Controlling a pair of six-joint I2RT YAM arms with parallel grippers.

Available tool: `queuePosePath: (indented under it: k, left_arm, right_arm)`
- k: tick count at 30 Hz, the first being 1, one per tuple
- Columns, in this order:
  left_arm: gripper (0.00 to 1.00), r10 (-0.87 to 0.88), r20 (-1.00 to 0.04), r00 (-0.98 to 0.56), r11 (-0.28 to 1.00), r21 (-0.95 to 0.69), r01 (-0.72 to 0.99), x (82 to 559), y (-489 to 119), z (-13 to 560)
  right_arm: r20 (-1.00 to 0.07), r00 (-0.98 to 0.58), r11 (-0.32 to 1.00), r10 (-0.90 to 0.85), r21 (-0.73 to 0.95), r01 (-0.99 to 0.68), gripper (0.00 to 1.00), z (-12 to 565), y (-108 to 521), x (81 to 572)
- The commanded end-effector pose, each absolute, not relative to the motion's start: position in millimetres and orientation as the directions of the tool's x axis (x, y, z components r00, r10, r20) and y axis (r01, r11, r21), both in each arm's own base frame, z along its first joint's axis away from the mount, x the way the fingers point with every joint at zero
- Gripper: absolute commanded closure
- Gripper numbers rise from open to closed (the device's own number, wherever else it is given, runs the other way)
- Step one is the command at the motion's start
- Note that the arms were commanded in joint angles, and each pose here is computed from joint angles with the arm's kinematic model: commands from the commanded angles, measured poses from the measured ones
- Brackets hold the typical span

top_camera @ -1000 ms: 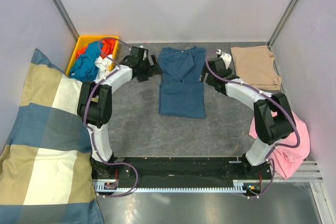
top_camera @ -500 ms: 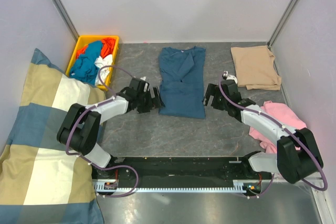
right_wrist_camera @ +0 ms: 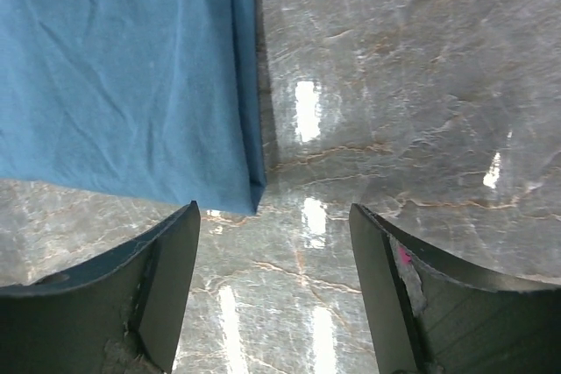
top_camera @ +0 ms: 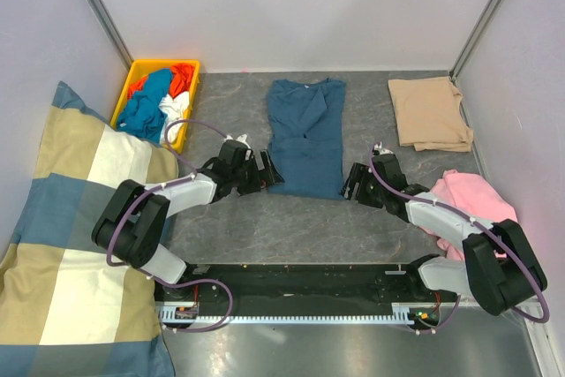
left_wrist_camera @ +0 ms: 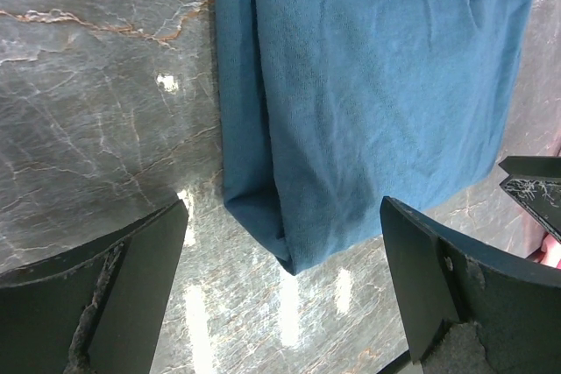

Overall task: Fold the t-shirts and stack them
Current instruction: Fold the tshirt

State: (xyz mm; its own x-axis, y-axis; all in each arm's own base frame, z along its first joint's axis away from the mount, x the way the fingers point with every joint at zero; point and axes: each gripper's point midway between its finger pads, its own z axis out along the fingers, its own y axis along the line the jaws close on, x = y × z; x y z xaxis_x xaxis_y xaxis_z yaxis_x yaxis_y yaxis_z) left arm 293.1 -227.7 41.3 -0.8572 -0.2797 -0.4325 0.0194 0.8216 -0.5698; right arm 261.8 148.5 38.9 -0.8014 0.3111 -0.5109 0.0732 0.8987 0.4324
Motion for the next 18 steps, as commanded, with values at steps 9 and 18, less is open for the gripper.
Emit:
queuePosePath:
  k: [9, 18]
  left_arm:
    - [0.04, -0.275, -0.372, -0.887, 0.835, -0.55, -0.027, 256.9, -215.4, 22.5]
    - [0.19, -0.279, -0.367, -0.887, 0.842, -0.537, -0.043, 254.8, -212.6, 15.3]
  right_arm:
    - [-0.493, -0.802, 0.869, 0.337, 0.49, 0.064, 0.32, 27.1, 160.2, 262.6]
    - [-0.457, -0.825, 0.856, 0.332, 0.514, 0.06, 0.39, 14.7, 169.7, 264.6]
